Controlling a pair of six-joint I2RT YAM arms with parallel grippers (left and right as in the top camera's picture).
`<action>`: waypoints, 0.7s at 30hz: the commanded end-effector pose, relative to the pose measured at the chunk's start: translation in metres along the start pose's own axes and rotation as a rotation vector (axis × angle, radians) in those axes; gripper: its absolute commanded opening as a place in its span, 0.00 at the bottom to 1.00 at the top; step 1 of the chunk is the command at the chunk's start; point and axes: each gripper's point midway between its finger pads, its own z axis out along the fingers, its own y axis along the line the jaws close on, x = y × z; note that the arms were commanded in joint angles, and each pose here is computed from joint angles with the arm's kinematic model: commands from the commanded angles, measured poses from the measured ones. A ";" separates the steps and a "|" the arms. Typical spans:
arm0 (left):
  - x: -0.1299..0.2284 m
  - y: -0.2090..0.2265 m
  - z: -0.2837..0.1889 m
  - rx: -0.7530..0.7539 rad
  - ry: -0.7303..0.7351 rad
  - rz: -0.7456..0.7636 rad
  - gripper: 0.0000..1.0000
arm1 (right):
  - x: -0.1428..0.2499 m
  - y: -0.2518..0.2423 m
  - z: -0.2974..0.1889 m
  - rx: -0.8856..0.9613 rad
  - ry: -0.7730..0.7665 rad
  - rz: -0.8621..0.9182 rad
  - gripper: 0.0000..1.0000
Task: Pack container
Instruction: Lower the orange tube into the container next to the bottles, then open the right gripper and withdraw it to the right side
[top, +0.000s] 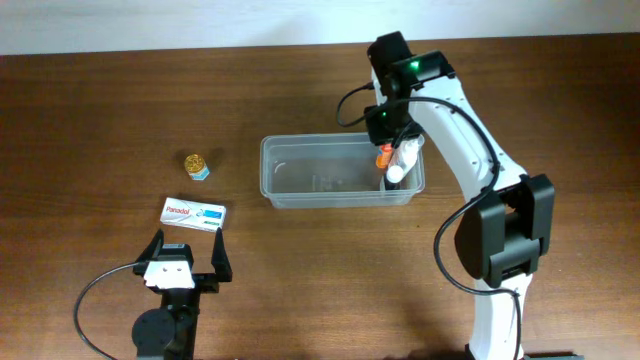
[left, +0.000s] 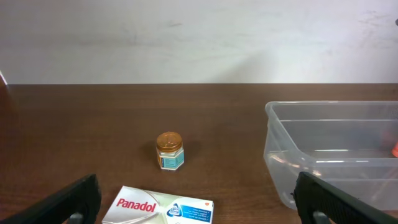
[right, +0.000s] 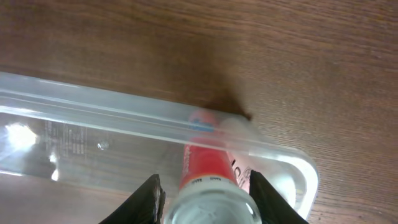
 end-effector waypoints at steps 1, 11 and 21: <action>0.001 -0.002 0.000 0.008 -0.004 0.015 1.00 | -0.010 -0.015 -0.010 0.014 -0.038 0.030 0.38; 0.001 -0.002 0.000 0.008 -0.004 0.015 0.99 | -0.026 -0.014 -0.029 0.008 -0.102 0.015 0.39; 0.001 -0.002 0.000 0.008 -0.004 0.015 0.99 | -0.038 -0.018 -0.069 0.030 -0.164 0.012 0.51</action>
